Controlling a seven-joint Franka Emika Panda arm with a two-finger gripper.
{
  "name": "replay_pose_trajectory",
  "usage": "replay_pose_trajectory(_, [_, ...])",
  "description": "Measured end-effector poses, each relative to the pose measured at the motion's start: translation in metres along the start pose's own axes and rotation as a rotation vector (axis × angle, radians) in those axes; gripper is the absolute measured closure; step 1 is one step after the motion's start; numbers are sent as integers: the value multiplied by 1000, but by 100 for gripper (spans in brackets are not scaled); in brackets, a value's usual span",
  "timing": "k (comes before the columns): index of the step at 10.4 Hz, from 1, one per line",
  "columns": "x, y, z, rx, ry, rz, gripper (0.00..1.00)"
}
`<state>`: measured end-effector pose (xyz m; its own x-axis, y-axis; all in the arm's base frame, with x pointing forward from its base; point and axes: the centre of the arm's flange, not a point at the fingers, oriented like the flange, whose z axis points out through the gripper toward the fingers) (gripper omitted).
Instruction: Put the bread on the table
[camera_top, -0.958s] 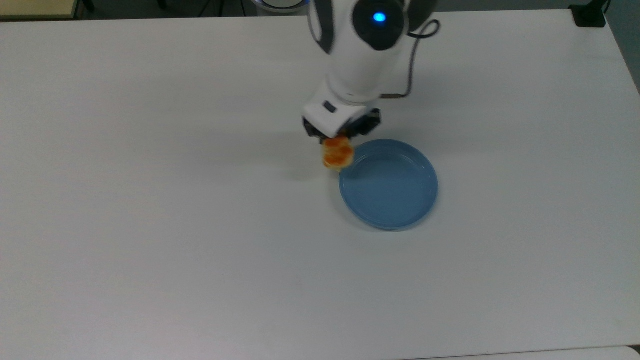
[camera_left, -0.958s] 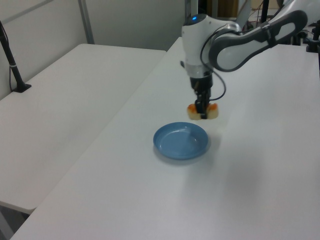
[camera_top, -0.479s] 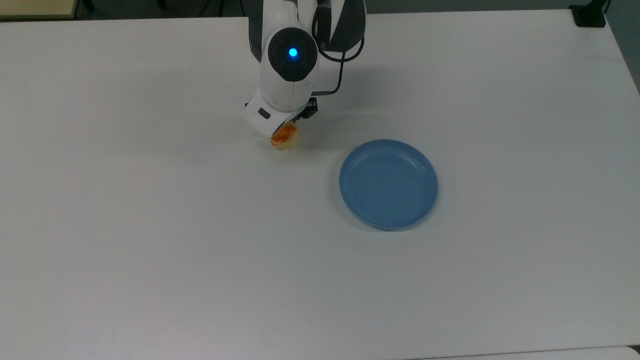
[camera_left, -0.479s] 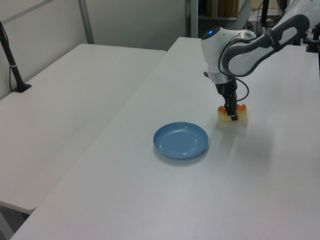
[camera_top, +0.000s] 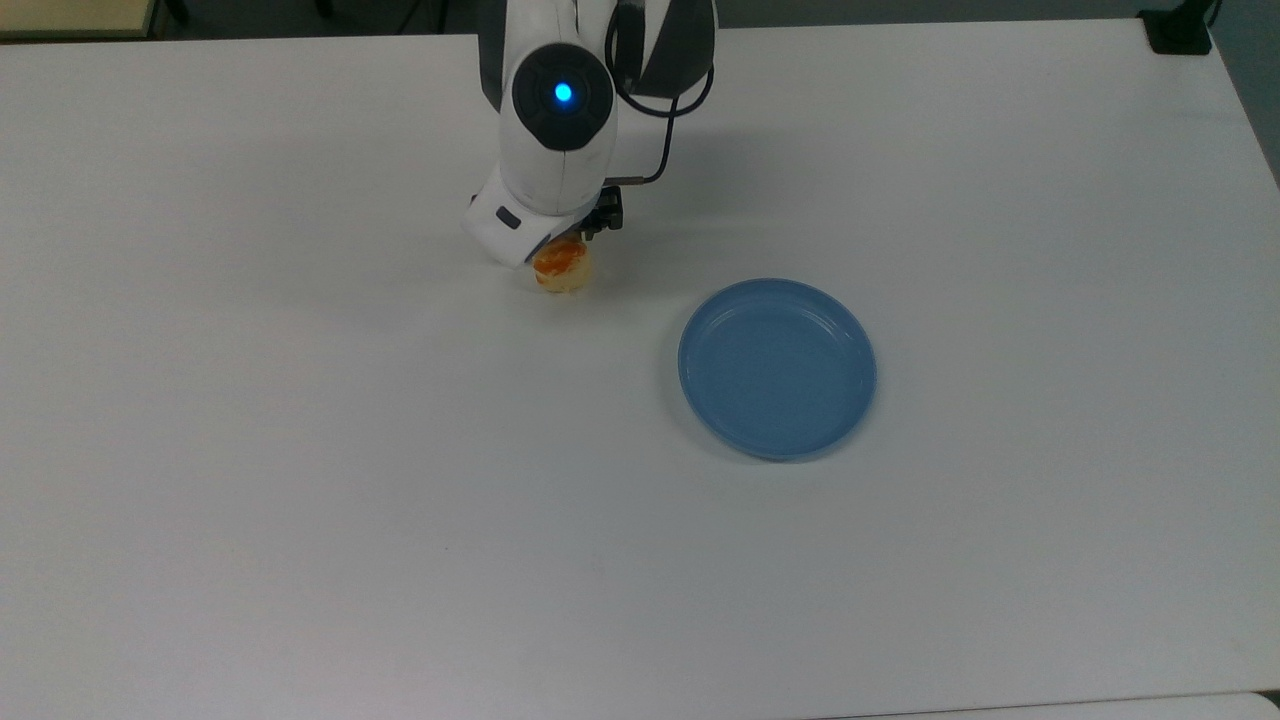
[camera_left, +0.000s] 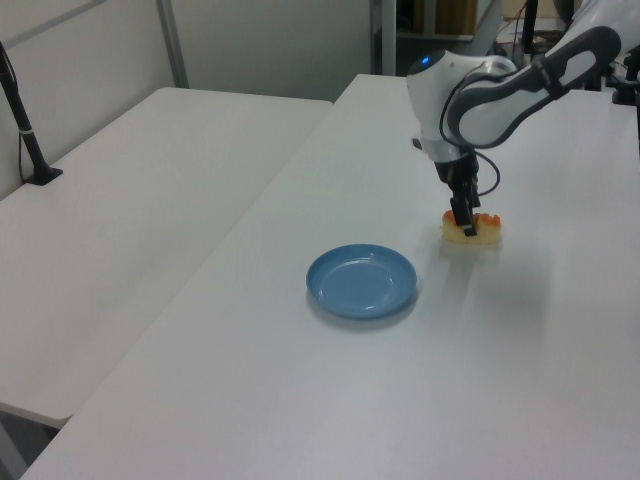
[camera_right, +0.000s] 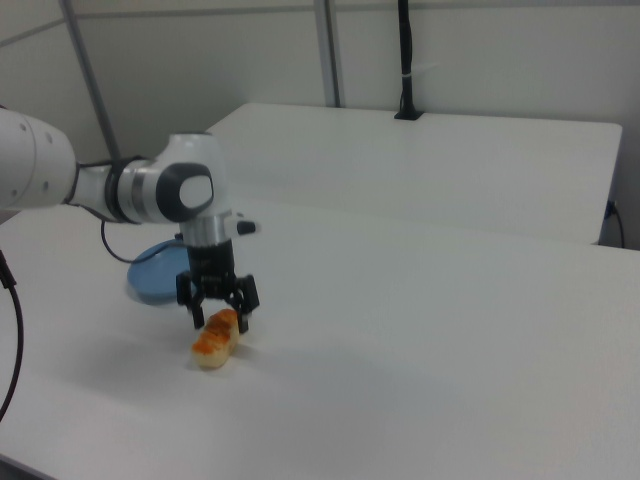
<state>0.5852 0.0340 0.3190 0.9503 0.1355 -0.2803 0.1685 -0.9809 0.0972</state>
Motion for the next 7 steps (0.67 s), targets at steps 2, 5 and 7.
replay_pose_trajectory(2, [0,6,-75,3,100,70,0])
replay_pose_trajectory(5, [-28,6,-180,28,212,135,0])
replay_pose_trajectory(7, [-54,9,-221,52,283,263,0])
